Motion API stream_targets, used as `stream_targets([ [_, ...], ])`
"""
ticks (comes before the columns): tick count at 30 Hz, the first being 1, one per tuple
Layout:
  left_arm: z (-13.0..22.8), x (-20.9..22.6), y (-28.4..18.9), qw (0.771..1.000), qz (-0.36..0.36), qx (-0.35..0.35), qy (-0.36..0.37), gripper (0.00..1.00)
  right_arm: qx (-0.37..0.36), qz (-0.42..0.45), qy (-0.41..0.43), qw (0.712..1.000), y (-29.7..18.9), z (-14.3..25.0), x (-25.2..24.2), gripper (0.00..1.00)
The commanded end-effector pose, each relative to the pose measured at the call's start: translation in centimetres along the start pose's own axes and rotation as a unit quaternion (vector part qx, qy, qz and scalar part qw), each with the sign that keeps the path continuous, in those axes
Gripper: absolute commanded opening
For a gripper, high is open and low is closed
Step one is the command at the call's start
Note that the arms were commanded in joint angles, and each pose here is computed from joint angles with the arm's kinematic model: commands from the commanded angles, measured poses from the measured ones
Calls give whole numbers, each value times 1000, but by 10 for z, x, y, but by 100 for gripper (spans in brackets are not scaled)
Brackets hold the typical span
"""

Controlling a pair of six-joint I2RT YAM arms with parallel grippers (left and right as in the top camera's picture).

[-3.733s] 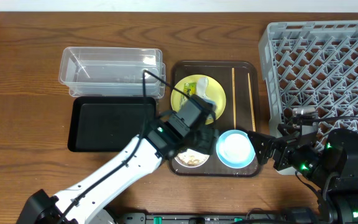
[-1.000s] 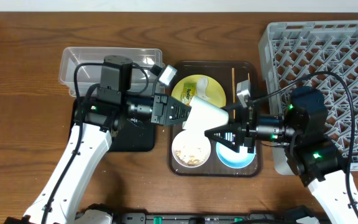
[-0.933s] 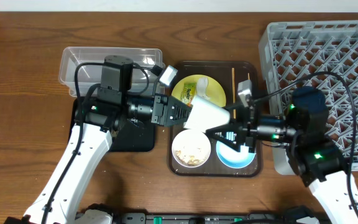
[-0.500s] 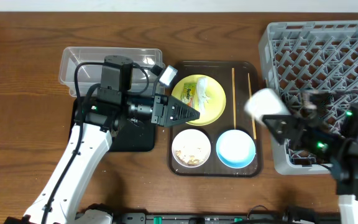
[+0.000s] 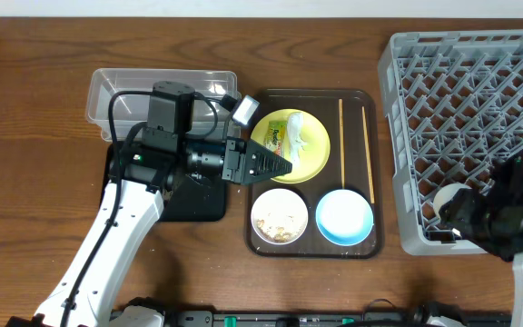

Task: Sort waste into correct bins and load items into the dishwasher rack
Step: 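Grasp the white cup with the right gripper and release the left, then lower the white cup into the grey rack with the right gripper, then grasp the pink rice bowl rim with the left gripper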

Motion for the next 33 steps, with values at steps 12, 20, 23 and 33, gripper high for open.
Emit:
stream_targets([
  [12,0,-5,-1,1000,-2,-1,9,67,97,16,27,995,51,-12,-4,74],
  [20,1,8,5,998,-58,-16,-9,67,33,-23,14,999,28,-26,7,99],
  [23,6,31,13,986,-160,-34,-36,67,-22,-110,-36,993,2,-30,27,99],
  [33,26,83,31,877,-475,-70,-11,67,-121,-303,-143,934,-50,-17,69,99],
])
Point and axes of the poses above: each gripper's point midway between its finger pads, its own y axis out along the fingers, its own x axis along the line the jaws close on, z = x × y, the point moved 6 cm from there along -y, back along the fingers, and after that the axes turned 5 degrees about -y, right-handed, at the moved point
